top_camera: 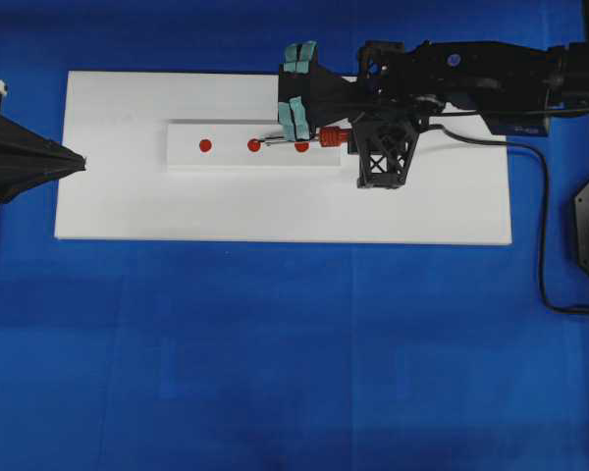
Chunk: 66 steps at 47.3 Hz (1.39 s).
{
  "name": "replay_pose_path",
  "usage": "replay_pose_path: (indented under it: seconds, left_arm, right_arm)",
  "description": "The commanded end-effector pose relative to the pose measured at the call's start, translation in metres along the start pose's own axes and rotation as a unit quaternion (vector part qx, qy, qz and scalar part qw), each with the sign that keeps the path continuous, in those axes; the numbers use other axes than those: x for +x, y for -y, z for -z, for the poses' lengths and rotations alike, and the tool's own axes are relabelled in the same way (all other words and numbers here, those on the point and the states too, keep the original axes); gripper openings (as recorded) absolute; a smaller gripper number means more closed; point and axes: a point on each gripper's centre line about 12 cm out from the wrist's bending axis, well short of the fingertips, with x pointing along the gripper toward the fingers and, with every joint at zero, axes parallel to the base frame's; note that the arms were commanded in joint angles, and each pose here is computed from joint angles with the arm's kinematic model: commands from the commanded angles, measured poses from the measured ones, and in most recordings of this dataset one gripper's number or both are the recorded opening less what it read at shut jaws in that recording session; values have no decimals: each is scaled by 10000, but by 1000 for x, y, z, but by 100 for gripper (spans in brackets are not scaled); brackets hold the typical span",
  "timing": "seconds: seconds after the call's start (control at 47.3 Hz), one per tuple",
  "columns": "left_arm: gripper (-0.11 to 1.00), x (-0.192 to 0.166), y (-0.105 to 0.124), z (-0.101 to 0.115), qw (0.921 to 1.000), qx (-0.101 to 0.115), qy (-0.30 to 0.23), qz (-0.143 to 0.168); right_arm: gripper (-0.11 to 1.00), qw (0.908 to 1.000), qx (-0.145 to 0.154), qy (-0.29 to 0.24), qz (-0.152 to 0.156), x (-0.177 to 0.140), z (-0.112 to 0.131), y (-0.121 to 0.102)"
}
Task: Touch the tip of the soldering iron to the mark.
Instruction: 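Lower the iron tip with the right gripper onto the middle red dot again, then lift the iron with the right gripper and shift it rightward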
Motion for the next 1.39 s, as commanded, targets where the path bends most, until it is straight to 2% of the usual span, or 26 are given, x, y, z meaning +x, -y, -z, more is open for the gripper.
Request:
replay_pose_path:
  seconds: [0.0,0.211,0.401,0.887,1.373]
  left_arm:
    - [2,1,1,-4,10000,6,69,17]
    - [2,1,1,-4,10000,6,69,17]
    - [2,1,1,-4,10000,6,61,17]
    - [2,0,1,-6,9999,6,115,17]
    - [2,0,1,-6,9999,-1,100,17]
  right_arm:
    - [7,9999,11,137,6,-8,-5,1]
    - [7,9998,20,213,22,-15,-10,3]
    - [7,9990,16,448,73,-42,-23,6]
    - [7,9978,3,598,299,-115,-37,15]
    - [7,9980,4,560,298,-118,-29,14]
